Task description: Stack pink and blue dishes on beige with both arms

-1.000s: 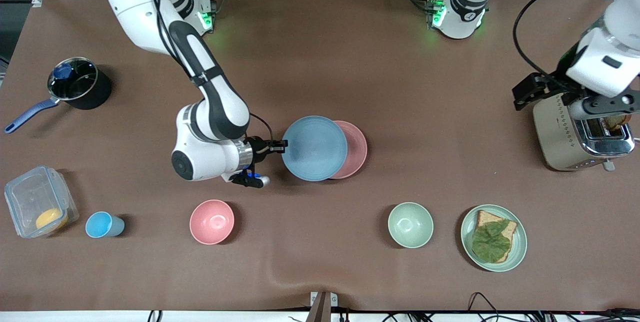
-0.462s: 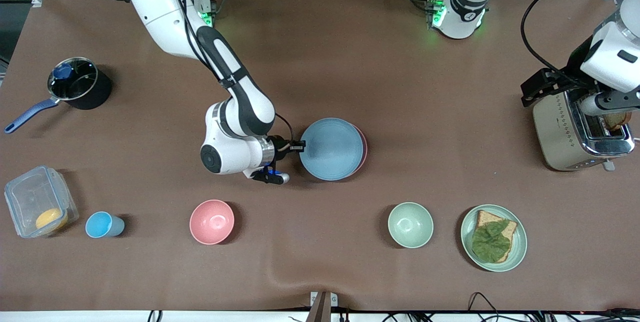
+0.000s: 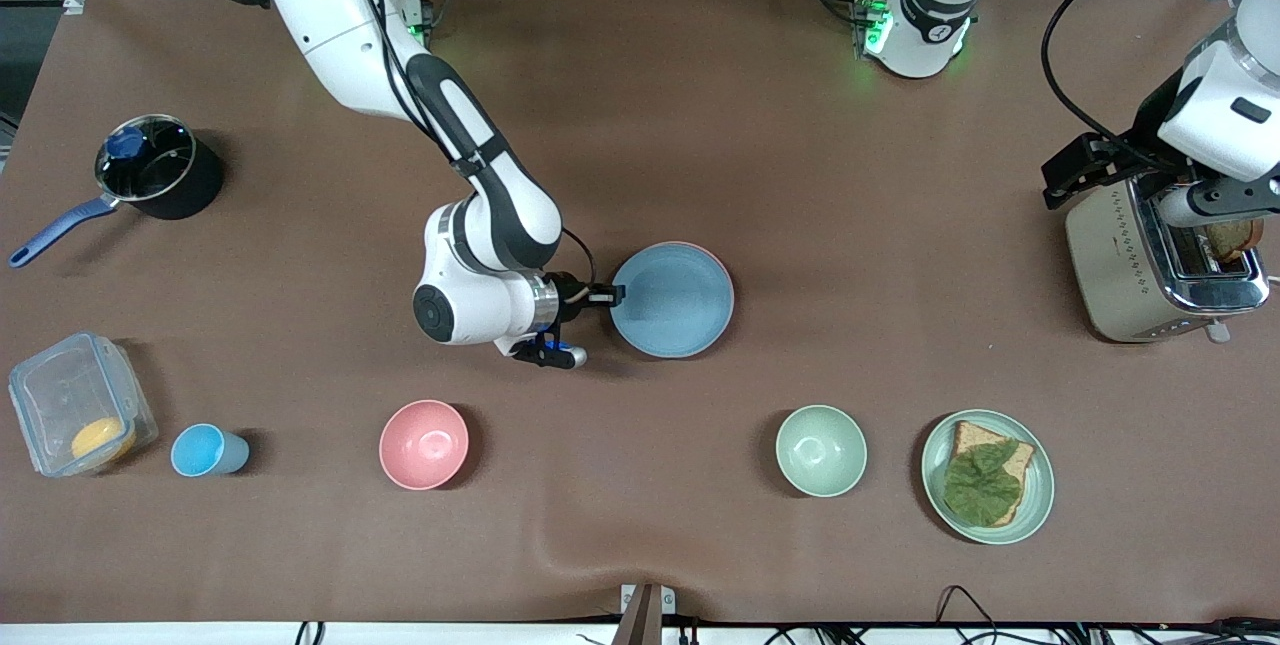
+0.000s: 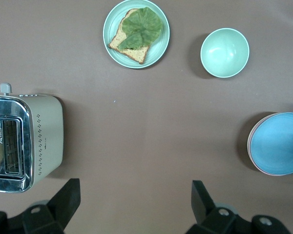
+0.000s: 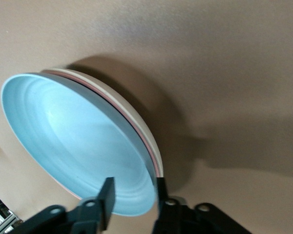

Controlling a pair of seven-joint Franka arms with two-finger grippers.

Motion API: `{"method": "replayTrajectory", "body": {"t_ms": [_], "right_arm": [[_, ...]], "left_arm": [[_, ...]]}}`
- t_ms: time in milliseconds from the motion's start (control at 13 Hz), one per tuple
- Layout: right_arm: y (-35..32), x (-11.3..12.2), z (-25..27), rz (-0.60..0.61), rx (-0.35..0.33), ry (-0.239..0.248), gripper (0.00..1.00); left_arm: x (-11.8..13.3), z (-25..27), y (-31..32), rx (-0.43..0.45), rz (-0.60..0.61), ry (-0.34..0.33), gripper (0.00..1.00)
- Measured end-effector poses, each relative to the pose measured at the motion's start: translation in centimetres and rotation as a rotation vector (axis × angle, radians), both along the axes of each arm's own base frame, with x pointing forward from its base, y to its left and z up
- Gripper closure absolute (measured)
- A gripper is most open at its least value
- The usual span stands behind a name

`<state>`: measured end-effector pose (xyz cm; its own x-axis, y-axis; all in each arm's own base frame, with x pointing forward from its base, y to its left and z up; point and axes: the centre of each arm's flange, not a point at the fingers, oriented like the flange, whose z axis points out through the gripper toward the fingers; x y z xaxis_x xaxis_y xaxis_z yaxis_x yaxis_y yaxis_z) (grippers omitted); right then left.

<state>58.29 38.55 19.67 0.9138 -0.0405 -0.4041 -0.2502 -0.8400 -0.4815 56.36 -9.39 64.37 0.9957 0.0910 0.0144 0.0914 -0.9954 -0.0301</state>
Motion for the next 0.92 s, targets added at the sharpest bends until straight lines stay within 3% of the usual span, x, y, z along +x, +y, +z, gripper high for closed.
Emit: {"method": "replayTrajectory", "body": {"t_ms": [308, 385, 692, 923], "right_arm": [[-1.2, 2.0, 1.5, -0.022, 0.009, -0.03, 0.07], [-2.3, 2.7, 2.0, -0.026, 0.014, -0.021, 0.0], [-10.6, 6.3, 5.2, 0.017, -0.02, 0.038, 0.0], [-19.6, 8.0, 8.9, 0.071, -0.146, 0.052, 0.0]], "left_arm": [[-0.4, -0.2, 0.2, -0.01, 0.006, 0.008, 0.0], [-0.4, -0.2, 0.3, -0.019, 0.009, 0.01, 0.0], [-0.3, -0.3, 0.7, -0.039, 0.021, 0.016, 0.0], [-0.4, -0.3, 0.8, -0.039, 0.021, 0.016, 0.0]]}}
